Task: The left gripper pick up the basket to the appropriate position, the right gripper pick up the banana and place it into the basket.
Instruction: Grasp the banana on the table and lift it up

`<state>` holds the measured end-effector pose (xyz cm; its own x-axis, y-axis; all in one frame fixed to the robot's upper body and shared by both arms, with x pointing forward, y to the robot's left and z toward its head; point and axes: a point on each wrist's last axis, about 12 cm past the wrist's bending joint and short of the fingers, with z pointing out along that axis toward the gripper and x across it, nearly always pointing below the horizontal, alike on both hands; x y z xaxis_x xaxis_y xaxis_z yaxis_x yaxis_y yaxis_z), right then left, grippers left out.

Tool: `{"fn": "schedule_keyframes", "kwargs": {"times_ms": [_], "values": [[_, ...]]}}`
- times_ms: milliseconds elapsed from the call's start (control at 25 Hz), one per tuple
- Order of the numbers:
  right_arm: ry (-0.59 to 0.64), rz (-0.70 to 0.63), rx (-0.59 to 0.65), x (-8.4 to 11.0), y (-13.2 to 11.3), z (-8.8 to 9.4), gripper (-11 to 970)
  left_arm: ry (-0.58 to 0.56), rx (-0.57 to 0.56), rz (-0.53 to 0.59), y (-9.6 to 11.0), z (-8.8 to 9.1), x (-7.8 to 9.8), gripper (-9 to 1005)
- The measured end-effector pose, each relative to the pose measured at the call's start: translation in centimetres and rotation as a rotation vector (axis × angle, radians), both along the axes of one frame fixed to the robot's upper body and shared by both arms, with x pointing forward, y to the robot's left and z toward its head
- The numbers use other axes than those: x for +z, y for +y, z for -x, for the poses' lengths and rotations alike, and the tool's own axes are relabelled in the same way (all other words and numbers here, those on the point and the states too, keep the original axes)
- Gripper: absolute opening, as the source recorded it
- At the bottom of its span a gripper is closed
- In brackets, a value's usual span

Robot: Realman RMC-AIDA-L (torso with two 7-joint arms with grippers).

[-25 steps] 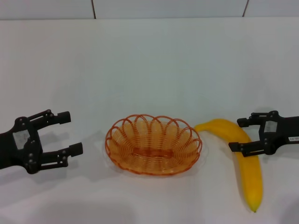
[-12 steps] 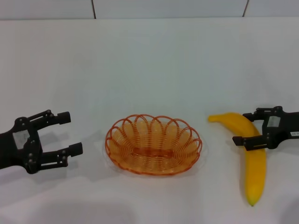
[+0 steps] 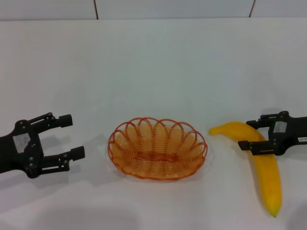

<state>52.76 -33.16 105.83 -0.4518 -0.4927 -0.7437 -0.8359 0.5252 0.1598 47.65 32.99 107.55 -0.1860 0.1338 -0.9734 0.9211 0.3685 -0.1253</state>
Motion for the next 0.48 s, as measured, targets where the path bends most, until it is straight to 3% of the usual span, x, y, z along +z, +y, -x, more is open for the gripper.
{"fn": "schedule_keyframes", "kwargs": {"times_ms": [160,480], "values": [[0.003,-0.008,0.016,0.13,0.14,0.1,677,0.0,0.0,0.0,0.01,0.02,-0.01,881],[-0.005,-0.002,0.015,0.33,0.03,-0.04,540,0.001,0.001,0.0,0.02,0.03,-0.02,881]]}}
